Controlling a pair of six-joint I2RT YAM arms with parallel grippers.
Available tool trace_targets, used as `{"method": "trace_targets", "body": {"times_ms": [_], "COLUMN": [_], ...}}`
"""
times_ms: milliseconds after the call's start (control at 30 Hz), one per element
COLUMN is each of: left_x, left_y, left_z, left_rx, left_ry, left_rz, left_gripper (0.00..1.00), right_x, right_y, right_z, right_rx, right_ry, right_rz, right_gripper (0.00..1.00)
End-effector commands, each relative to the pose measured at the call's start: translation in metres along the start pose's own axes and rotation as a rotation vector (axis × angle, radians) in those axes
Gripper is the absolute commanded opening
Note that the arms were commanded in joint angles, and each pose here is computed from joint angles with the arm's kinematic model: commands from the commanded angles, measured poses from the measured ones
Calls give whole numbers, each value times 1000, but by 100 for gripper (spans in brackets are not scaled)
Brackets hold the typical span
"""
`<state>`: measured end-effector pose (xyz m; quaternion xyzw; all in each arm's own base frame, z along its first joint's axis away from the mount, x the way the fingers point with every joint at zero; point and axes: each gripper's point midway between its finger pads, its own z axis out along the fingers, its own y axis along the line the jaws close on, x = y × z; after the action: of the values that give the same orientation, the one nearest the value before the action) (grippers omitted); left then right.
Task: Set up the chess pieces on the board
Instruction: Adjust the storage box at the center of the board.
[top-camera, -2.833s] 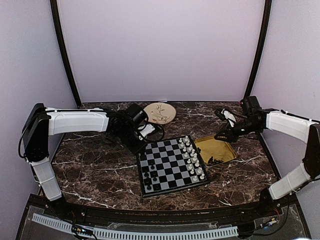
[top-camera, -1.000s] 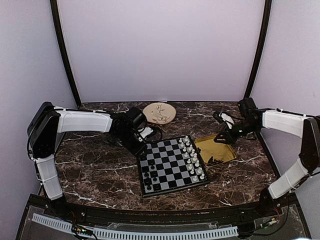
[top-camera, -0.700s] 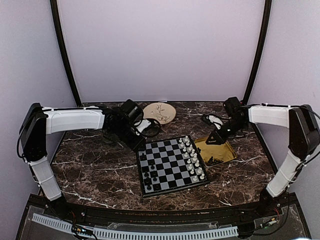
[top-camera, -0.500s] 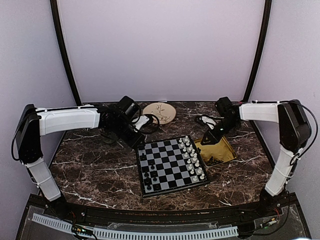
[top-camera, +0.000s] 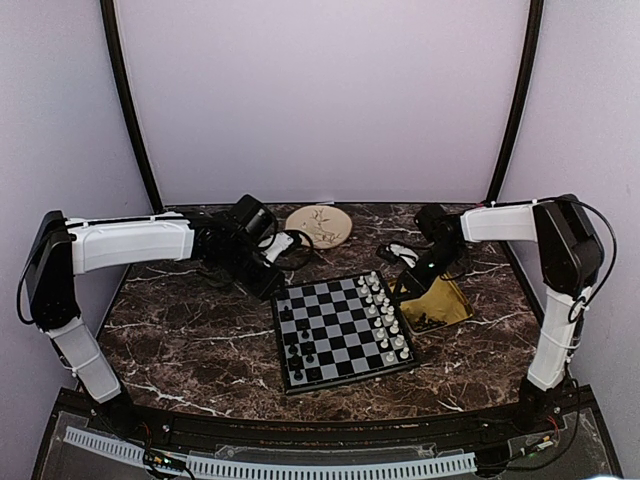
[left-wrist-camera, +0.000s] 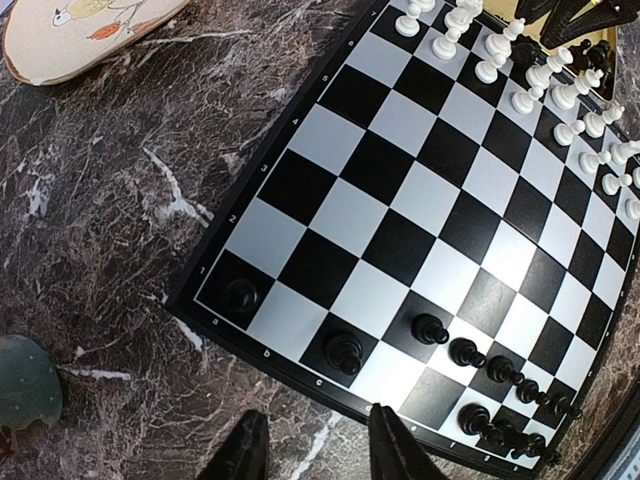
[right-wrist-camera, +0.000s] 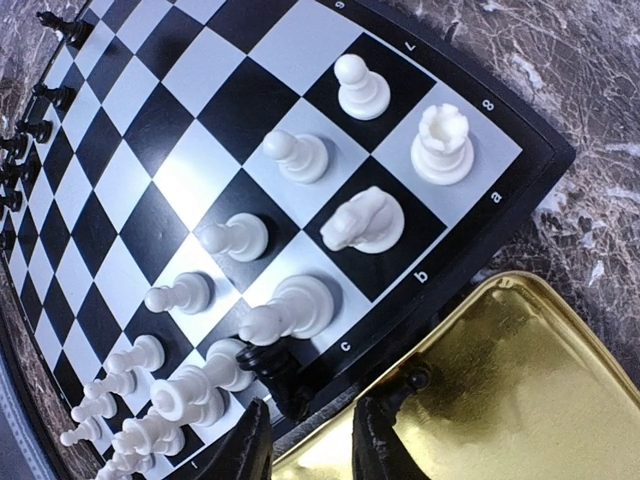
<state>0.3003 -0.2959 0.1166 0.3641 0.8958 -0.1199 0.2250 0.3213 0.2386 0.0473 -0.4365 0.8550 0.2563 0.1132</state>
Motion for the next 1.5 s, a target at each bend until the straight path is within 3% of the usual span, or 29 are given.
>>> {"method": "trace_targets", "body": {"times_ms": [0,533,833,1133,1467], "left_x": [-2,5,6,8,11], "left_y": [1,-1,-2,-4,-9], "left_z": [-12,-8,-7,-8,-12], "left_rx": [-8,1,7,22,45], "left_ry": [-30,-23,-28,-33,-38], "left_rz": [-9,-19,-23,-10,0], "left_gripper": [36,36,36,36,36], "right_x": [-8,0,-5,-17,-11], "right_y": [7,-19,-32,1,-4], "right_z": [1,9,-10,-18,-31], "right_rx": [-30,89,143,-16,-1], "right_ry": [-9,51,1,-54,-24], "right_rz": [-6,56,76,-85,-540], "right_gripper": [29,28,26,27,28]}}
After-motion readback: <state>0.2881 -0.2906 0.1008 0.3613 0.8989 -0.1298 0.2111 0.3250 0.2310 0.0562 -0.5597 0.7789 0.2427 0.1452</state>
